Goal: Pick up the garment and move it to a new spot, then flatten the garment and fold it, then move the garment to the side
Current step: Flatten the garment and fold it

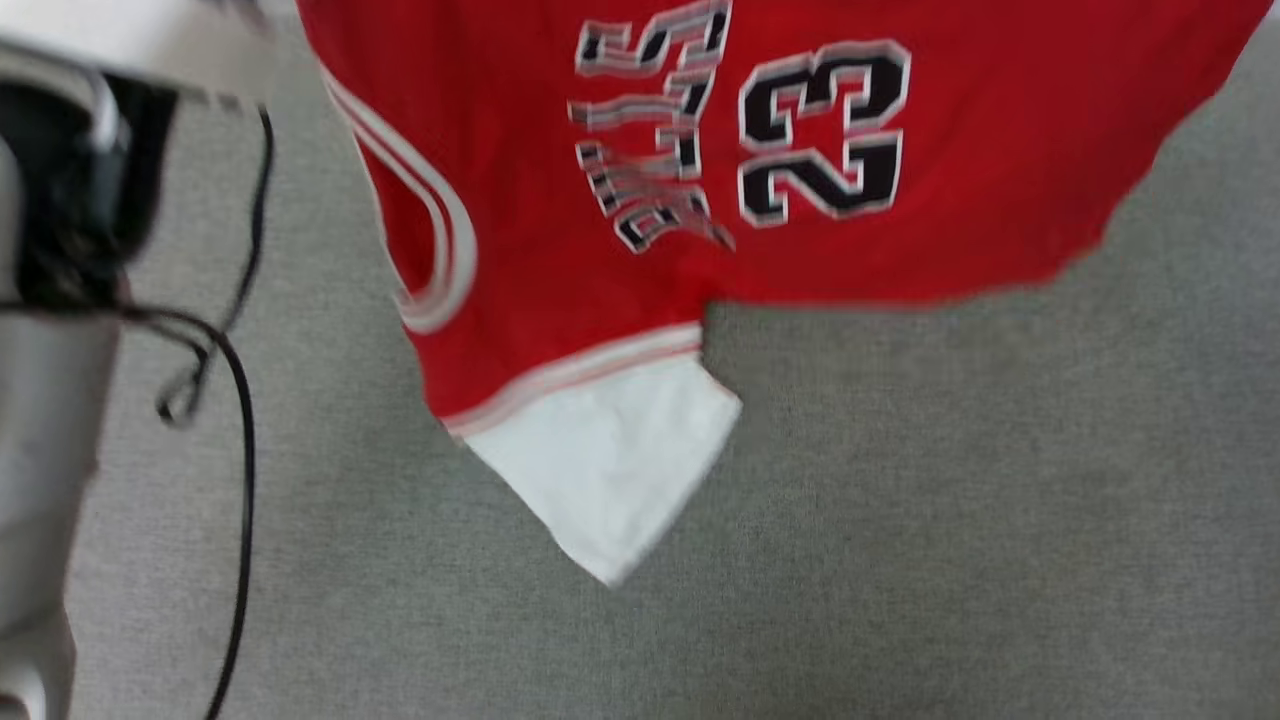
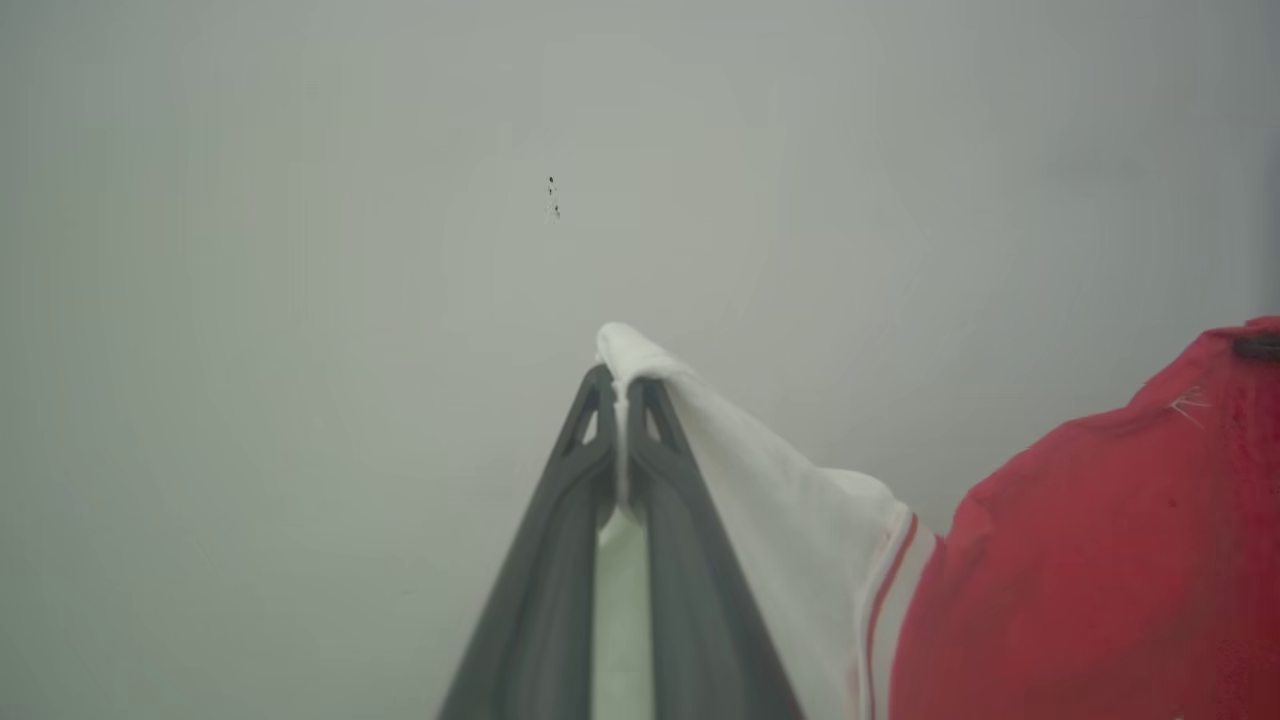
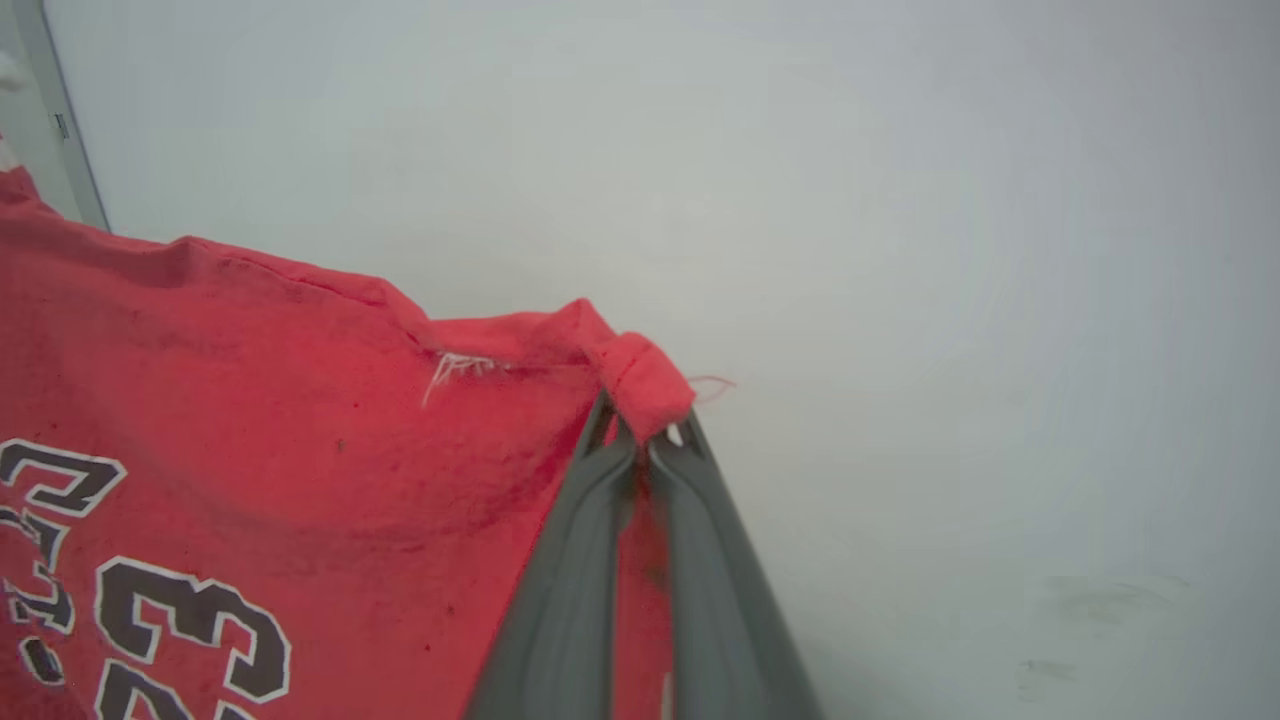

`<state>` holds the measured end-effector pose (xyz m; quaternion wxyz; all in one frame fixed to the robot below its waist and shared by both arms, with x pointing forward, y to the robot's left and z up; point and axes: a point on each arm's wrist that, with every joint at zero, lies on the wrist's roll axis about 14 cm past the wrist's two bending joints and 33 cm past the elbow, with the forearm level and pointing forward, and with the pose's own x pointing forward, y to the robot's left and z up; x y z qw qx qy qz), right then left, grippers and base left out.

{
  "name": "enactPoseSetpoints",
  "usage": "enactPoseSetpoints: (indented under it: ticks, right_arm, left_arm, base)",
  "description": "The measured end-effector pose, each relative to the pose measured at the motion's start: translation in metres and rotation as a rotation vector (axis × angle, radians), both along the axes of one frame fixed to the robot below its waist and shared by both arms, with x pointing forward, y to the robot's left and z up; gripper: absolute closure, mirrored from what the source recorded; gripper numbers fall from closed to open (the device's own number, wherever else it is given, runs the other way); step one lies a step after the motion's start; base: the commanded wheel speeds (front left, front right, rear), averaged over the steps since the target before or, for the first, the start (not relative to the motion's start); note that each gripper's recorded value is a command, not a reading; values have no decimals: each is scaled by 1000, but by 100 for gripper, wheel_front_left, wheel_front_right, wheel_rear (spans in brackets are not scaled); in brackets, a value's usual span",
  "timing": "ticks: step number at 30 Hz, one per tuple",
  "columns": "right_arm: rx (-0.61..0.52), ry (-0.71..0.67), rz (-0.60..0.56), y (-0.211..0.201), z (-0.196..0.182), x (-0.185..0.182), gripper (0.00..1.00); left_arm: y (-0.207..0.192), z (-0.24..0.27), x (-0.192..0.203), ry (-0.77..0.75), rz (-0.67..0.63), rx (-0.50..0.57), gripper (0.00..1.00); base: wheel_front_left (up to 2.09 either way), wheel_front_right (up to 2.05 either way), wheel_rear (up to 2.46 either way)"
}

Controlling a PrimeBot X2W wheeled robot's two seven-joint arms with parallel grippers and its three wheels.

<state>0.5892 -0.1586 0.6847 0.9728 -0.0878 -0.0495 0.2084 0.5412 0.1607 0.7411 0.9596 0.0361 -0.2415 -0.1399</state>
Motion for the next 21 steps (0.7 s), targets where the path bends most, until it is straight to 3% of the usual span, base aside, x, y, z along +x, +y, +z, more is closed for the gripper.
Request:
enactPoseSetpoints:
  ticks: [12,21]
  right_arm:
    - [-25,-149,-110,-3,33,97,100]
    - [-3,-216,-119,6,51,129,100]
  left_arm:
    - [-20,49,104,-130,-15,49,100]
    - [-8,63,130,-174,30,63,100]
  base:
    - [0,0,0]
    - [0,0,0]
